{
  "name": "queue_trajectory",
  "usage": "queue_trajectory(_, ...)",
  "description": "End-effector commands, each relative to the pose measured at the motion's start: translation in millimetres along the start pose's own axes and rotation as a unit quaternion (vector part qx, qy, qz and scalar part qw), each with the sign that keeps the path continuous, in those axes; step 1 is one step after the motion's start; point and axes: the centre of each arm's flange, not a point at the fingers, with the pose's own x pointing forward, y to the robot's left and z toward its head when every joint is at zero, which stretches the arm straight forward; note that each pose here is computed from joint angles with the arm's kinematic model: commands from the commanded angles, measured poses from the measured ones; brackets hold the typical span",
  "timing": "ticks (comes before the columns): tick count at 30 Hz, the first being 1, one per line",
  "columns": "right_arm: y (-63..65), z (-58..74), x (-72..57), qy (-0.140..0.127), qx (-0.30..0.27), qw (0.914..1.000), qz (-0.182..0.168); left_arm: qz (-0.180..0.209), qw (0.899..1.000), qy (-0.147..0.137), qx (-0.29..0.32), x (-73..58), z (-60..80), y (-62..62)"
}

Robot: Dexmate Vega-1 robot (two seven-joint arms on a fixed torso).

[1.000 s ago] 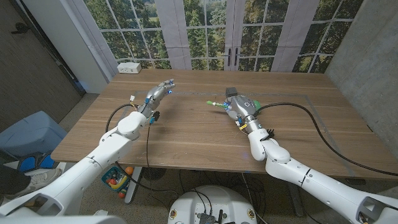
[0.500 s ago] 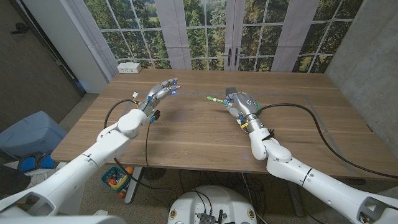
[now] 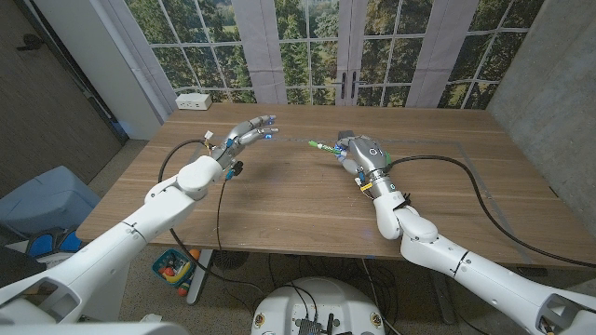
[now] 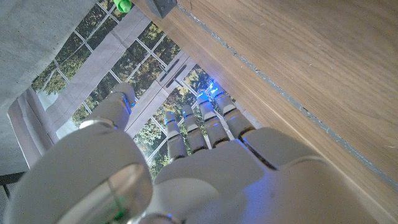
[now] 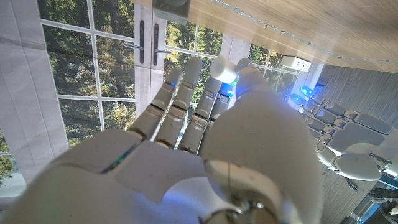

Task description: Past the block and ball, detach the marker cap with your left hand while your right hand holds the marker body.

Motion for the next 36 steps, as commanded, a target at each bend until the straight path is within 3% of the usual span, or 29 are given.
queue_trajectory(1,-3.7,0.4,5.5,-0.014,0.004,0.9998,-0.014,-0.048,0.999,-0.014,0.021,12.3,12.3,-1.3)
queue_trajectory(13,-8.7,1.7,8.2,-0.035,0.018,0.9987,-0.033,-0.064,0.997,-0.015,0.04,18.0,20.5,-4.5)
queue_trajectory(27,-19.6,7.0,0.2,-0.071,0.029,0.9955,-0.055,-0.107,0.993,-0.022,0.049,27.8,32.9,-12.9)
queue_trajectory(36,-19.3,7.2,0.3,-0.085,0.023,0.9943,-0.059,-0.128,0.99,-0.031,0.053,28.6,41.5,-17.9)
